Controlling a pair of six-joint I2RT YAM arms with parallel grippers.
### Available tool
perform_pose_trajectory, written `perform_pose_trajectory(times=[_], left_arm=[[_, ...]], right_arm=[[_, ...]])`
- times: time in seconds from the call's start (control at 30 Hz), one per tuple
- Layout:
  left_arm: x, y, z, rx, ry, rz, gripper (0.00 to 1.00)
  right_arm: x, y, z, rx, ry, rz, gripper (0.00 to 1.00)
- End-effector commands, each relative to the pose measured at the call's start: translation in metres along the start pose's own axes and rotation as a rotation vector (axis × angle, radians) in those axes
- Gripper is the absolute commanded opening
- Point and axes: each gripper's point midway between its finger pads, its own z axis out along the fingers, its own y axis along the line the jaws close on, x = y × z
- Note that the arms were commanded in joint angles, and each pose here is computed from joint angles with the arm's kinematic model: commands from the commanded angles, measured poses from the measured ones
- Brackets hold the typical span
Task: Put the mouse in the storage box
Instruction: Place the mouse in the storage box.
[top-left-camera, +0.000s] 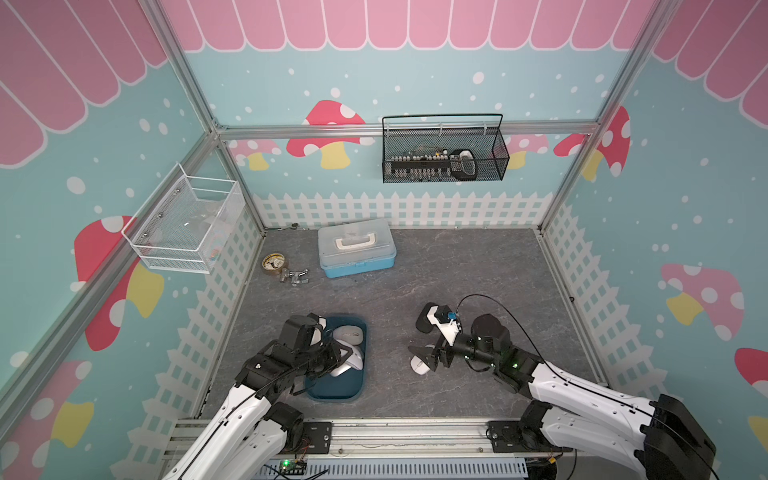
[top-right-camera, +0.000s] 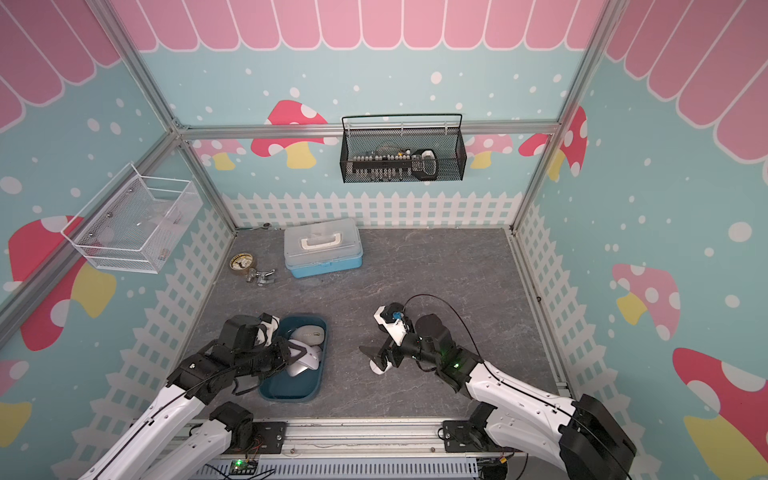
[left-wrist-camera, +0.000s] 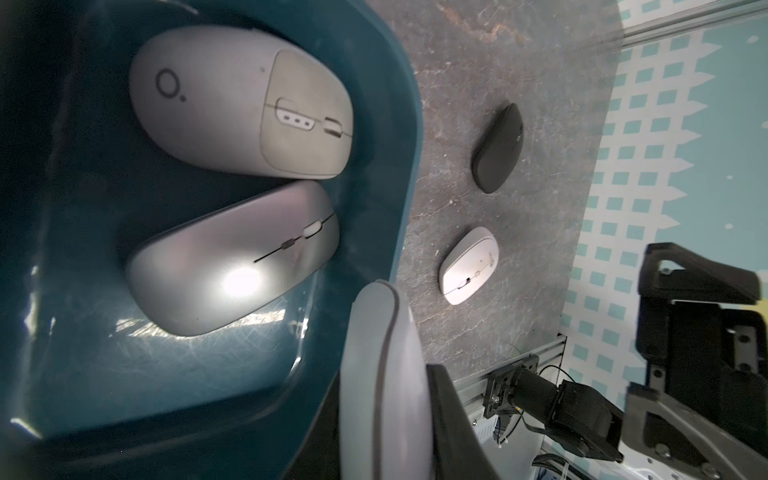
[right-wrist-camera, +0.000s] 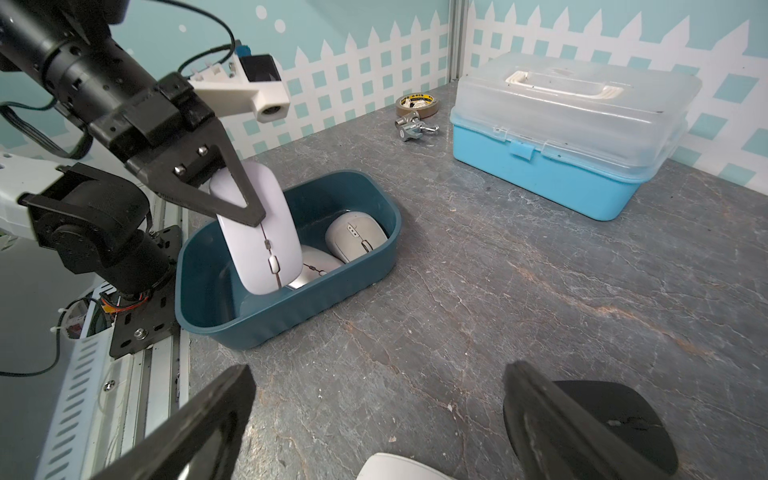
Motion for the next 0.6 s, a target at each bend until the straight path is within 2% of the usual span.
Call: perform_pose_trajectory(times=[0.0, 0.23, 0.43, 0.5, 0.57], left_arm=[[0.01, 0.017, 0.005, -0.034, 0.02, -0.047, 0.11], [0.02, 0.02, 0.014, -0.04, 0.044, -0.067, 0.16], [0.041, 0.035, 0.035, -0.103, 0.091, -0.077, 0.19], [0.045, 0.037, 0.039, -0.101, 0.09, -0.09, 0.24], [0.05, 0.041, 0.042, -0.09, 0.105, -0.103, 0.37]], right_arm=[[-0.008, -0.001, -0.001, 0.011, -0.027, 0.0, 0.99], [-0.004, -0.005, 0.001, 0.031, -0.011, 0.01, 0.99], [0.005, -0.028, -0.001, 0.165, 0.023, 0.051, 0.99], [0.008, -0.035, -0.002, 0.212, 0.038, 0.071, 0.99], [0.014, -0.043, -0.003, 0.256, 0.061, 0.099, 0.99]])
